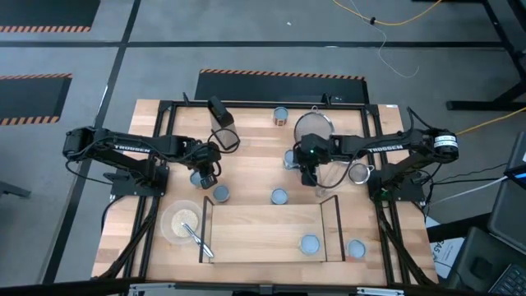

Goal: Pick and place cans onto a shelf
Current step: Put the canned mix veggies on the shelf, then put the top canned diced tomatoes on the shelf

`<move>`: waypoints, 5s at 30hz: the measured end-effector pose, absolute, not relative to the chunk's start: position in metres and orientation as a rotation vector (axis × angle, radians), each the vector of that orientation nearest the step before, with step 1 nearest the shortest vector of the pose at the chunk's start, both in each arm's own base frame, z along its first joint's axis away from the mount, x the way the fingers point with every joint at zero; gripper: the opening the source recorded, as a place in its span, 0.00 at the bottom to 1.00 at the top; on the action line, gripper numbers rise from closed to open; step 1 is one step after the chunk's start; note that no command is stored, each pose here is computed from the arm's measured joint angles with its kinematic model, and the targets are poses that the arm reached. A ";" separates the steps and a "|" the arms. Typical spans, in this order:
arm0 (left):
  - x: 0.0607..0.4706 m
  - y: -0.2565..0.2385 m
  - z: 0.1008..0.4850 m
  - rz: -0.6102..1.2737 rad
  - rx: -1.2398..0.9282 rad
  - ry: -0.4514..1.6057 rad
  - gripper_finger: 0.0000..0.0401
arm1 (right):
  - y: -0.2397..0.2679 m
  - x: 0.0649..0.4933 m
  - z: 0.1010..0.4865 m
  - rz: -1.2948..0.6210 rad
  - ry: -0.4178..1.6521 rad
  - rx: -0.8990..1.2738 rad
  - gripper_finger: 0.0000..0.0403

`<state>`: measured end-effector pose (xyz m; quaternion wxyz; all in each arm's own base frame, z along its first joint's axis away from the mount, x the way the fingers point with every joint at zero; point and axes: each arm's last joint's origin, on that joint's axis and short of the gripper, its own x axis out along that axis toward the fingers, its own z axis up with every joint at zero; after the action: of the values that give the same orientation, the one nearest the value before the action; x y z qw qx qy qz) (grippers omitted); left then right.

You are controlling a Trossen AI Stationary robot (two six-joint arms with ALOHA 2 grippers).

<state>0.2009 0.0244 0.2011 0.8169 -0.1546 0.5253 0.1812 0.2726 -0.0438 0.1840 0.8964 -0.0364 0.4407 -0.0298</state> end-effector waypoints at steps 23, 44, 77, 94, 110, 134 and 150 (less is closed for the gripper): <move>0.201 0.024 0.201 0.387 -0.330 1.120 0.18 | -0.044 0.273 0.183 -0.064 0.888 -0.079 0.03; 0.201 0.024 0.201 0.387 -0.331 1.120 0.18 | -0.023 0.299 0.268 0.006 0.890 -0.106 0.02; 0.202 0.025 0.201 0.397 -0.348 1.108 0.18 | 0.155 0.240 0.249 0.017 0.974 0.047 0.03; 0.202 0.024 0.201 0.397 -0.348 1.108 0.18 | 0.158 0.238 0.242 0.076 0.993 0.072 0.03; 0.202 0.025 0.201 0.397 -0.348 1.109 0.18 | 0.158 0.238 0.242 0.078 0.994 0.068 0.16; 0.202 0.024 0.201 0.397 -0.348 1.109 0.18 | 0.163 0.242 0.285 0.166 0.990 0.034 0.18; 0.206 0.025 0.204 0.388 -0.351 1.054 0.18 | 0.149 0.244 0.313 0.160 0.989 -0.160 0.18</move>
<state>0.2063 0.0251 0.2035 0.8317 -0.1657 0.4972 0.1831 0.2440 0.1488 0.3134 0.8740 -0.0766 0.4736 0.0767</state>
